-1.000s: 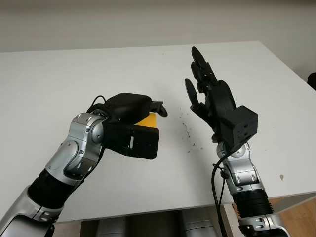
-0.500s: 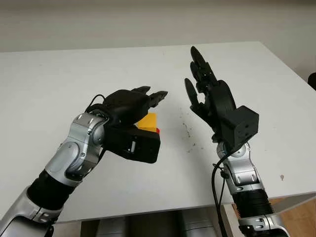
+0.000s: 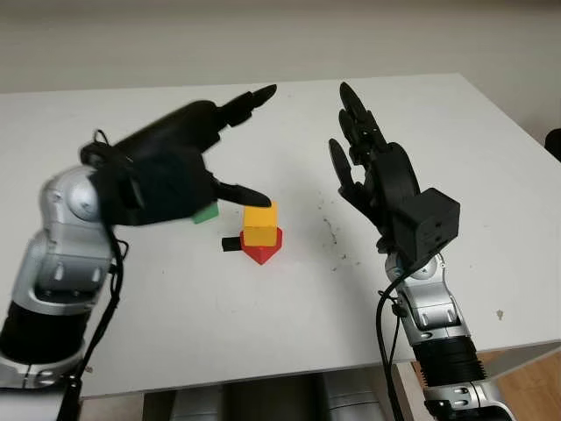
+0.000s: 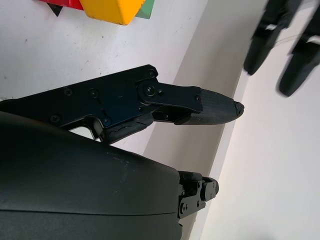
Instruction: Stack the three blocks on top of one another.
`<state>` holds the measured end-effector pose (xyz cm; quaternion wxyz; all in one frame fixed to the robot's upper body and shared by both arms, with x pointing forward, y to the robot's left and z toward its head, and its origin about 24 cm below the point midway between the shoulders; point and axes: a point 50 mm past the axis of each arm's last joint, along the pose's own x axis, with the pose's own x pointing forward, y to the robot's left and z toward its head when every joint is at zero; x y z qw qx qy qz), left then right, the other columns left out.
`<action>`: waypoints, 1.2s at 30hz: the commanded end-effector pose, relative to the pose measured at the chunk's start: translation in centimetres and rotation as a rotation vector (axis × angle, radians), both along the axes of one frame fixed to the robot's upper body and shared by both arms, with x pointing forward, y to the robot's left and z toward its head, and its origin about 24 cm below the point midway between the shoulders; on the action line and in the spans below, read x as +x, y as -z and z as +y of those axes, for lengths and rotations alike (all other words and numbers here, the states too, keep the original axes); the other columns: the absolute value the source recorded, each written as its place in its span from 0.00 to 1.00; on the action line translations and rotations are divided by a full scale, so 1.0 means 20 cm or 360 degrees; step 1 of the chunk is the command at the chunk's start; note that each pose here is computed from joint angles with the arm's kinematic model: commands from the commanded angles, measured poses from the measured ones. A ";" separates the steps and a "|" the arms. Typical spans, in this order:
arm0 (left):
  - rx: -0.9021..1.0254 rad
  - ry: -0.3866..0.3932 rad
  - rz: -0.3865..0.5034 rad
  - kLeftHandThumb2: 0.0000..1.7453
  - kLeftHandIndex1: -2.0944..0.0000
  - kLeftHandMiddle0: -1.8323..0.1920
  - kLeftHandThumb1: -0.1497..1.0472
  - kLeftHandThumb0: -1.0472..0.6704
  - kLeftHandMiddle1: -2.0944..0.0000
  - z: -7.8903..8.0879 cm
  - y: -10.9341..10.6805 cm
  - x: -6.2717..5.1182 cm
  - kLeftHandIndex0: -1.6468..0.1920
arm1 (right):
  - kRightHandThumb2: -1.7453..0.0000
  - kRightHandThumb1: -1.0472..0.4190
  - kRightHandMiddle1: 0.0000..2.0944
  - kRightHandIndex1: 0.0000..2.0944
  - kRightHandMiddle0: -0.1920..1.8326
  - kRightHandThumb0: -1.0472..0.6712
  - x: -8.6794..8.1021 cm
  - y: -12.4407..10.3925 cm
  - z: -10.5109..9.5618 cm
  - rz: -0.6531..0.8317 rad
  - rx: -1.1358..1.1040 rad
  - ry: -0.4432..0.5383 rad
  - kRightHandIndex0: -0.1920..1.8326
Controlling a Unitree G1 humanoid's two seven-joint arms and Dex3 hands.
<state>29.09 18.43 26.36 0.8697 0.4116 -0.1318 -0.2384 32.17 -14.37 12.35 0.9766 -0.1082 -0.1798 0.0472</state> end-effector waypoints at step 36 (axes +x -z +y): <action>0.0542 -0.0556 -0.0040 0.03 0.97 0.96 0.80 0.21 0.97 0.09 0.36 0.23 0.90 | 0.71 0.00 0.03 0.02 0.15 0.20 0.02 -0.03 -0.03 -0.0025 0.0020 0.0014 0.14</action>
